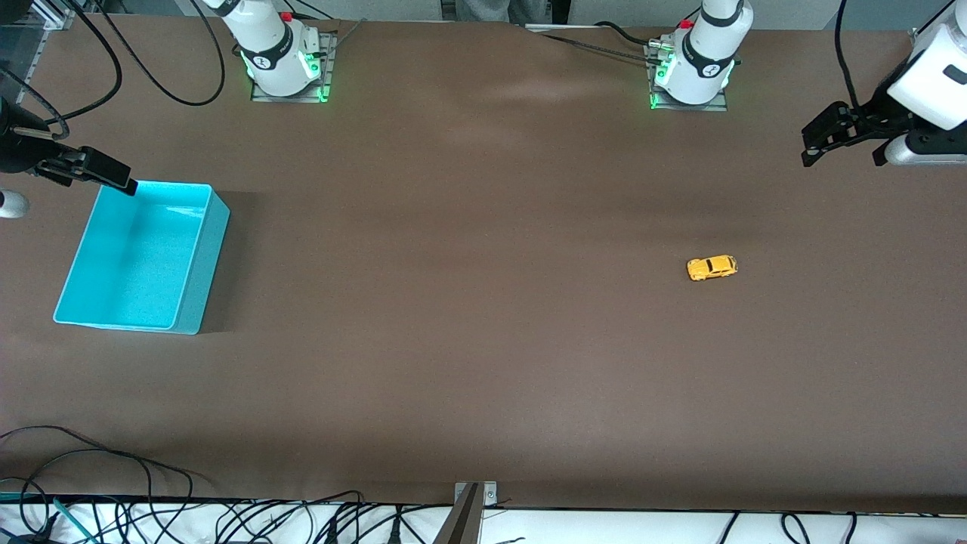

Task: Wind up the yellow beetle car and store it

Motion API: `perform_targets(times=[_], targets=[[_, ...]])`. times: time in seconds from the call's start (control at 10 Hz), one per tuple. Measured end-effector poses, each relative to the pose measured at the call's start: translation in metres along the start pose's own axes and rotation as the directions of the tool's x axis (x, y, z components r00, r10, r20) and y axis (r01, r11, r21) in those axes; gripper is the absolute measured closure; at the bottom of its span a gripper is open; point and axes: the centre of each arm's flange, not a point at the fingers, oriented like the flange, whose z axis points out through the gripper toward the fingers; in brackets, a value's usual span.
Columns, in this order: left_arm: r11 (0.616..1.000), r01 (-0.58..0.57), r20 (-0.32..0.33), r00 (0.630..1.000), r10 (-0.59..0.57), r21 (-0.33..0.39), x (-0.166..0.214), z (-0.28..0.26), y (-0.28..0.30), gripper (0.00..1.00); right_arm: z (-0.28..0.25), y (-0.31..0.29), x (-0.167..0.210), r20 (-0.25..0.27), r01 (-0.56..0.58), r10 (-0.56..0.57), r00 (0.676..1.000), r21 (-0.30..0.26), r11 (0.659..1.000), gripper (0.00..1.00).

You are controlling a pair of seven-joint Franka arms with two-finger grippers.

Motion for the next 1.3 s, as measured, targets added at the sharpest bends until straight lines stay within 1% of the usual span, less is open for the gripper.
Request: perform_targets(times=[0.2, 1.3], targets=[[1.0, 0.017, 0.004, 1.0, -0.017, 0.0, 0.002, 0.002, -0.0092, 0.0, -0.0015, 0.0001, -0.0009, -0.003, 0.0, 0.0, 1.0, 0.0, 1.0, 0.0], [1.0, 0.014, 0.007, 1.0, -0.014, 0.0, 0.0028, 0.0036, -0.0075, 0.0, -0.0022, 0.0004, -0.0003, -0.009, -0.001, 0.001, 1.0, 0.001, 1.0, 0.0]])
